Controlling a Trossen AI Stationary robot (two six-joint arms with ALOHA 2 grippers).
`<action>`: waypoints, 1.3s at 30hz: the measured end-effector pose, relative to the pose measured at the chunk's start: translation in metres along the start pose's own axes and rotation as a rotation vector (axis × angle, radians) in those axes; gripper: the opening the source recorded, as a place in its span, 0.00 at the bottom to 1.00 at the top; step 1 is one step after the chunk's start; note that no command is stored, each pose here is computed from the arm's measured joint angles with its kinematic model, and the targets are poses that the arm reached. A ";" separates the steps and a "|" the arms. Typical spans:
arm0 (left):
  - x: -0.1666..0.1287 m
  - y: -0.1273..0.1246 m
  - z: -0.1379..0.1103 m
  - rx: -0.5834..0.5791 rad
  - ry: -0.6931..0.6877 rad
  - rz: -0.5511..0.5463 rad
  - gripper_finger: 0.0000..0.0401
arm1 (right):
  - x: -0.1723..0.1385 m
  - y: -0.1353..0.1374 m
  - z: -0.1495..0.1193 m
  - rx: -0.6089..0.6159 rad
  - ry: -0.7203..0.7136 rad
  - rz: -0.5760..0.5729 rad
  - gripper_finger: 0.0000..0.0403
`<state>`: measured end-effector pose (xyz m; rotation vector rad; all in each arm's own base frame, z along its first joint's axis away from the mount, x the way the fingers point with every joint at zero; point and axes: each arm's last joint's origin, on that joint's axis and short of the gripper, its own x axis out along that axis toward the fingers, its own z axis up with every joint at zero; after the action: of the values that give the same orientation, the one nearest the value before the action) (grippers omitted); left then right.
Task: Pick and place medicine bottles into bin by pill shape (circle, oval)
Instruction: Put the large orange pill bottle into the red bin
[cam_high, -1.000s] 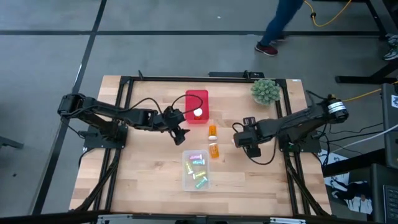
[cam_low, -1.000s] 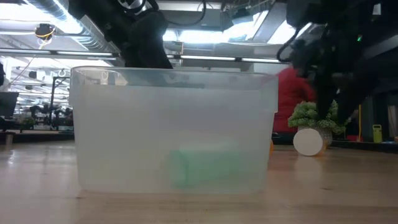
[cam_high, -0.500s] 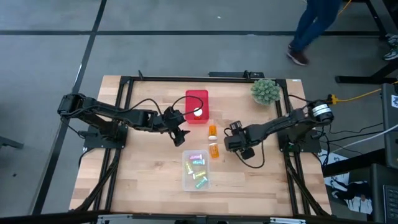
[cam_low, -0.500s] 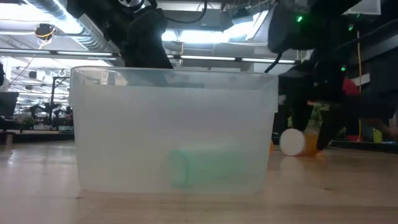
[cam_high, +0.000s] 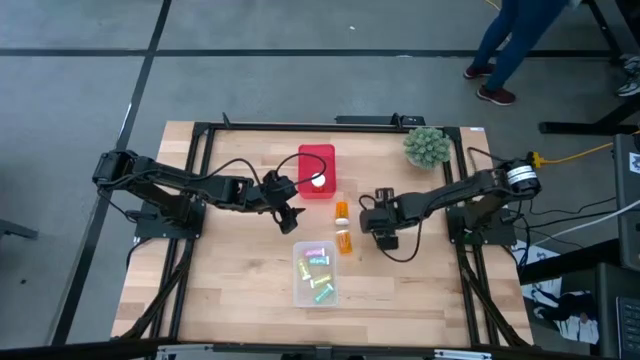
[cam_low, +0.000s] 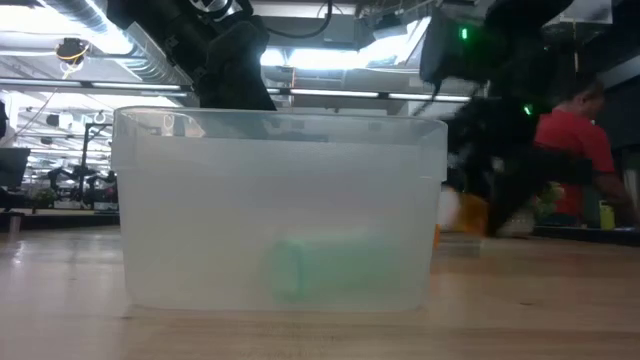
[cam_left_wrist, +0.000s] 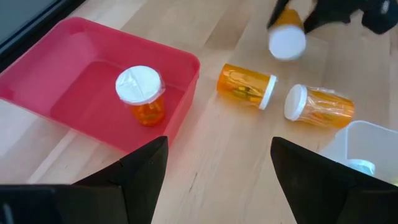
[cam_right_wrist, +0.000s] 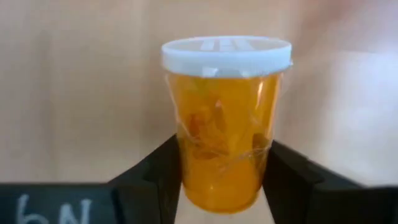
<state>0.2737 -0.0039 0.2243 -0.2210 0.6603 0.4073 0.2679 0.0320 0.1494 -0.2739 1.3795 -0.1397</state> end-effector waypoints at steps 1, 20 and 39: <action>0.000 0.000 0.000 0.000 -0.002 0.004 0.69 | -0.005 -0.004 0.000 0.026 -0.024 -0.032 0.44; 0.000 0.000 0.000 0.000 -0.007 0.019 0.69 | -0.027 -0.136 0.050 0.573 -0.867 -0.091 0.46; 0.000 0.000 0.000 0.001 -0.005 0.020 0.69 | 0.050 -0.151 0.061 0.694 -0.887 -0.020 0.52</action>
<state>0.2734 -0.0038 0.2242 -0.2121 0.6583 0.4269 0.3464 -0.1195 0.1538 0.2252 0.3938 -0.4413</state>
